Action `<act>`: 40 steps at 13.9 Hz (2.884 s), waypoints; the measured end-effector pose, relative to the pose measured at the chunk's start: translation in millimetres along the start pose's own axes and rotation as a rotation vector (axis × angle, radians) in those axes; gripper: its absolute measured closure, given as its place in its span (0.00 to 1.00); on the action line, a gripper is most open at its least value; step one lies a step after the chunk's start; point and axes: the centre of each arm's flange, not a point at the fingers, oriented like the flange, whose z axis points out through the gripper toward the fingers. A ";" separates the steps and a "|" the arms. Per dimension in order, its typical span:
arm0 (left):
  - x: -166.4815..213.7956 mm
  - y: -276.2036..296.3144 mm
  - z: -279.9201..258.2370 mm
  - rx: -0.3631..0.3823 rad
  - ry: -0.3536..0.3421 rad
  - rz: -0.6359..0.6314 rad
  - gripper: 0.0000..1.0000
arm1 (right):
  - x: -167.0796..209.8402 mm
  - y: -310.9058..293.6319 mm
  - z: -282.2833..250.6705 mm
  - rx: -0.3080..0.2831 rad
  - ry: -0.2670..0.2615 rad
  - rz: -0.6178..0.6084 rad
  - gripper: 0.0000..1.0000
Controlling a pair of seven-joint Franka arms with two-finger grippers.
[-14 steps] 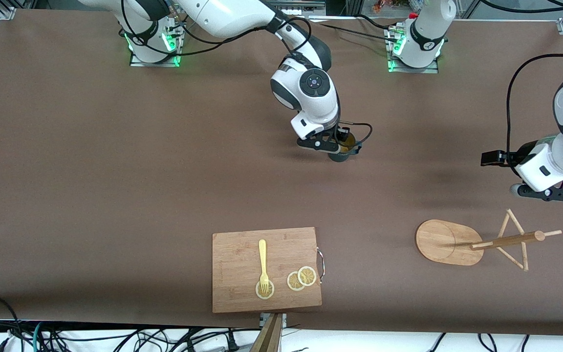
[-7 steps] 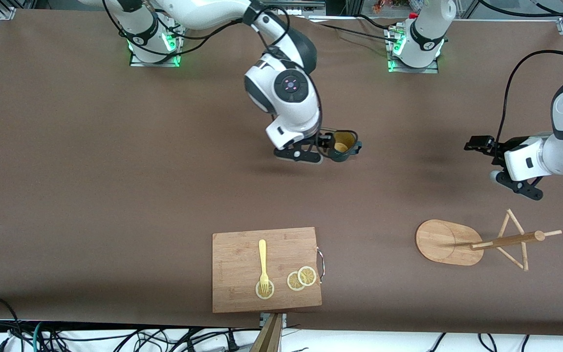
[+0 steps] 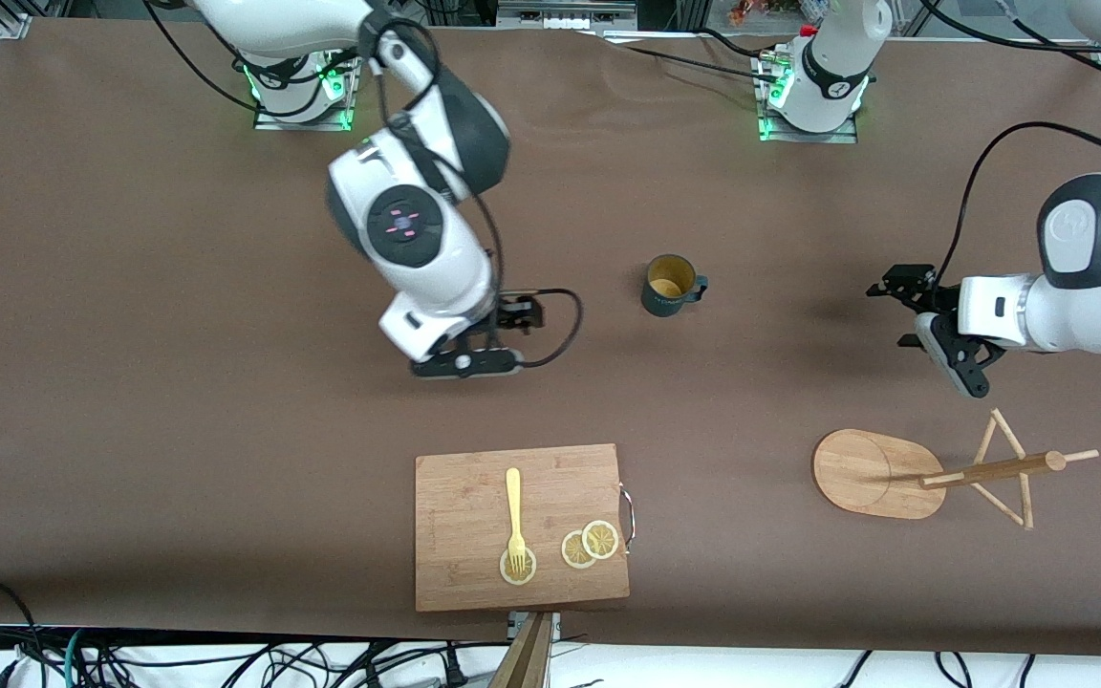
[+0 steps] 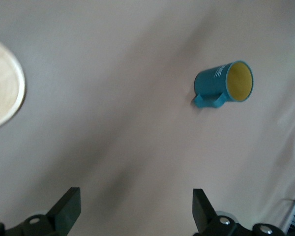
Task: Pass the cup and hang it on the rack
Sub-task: 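Open and withdraw the right gripper while the left gripper nears the mug, then lower the left gripper onto the mug handle and close it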
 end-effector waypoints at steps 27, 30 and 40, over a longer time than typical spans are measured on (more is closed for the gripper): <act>-54.4 44.0 311.7 -0.016 0.945 0.574 0.00 | -87.7 413.7 -252.3 -0.170 0.095 0.059 0.00; -50.2 54.0 323.2 -0.087 1.001 0.574 0.00 | -87.2 414.7 -235.1 -0.166 0.057 0.055 0.00; -54.5 64.6 341.8 -0.148 1.035 0.558 0.00 | -91.9 416.7 -230.9 -0.165 0.026 -0.011 0.00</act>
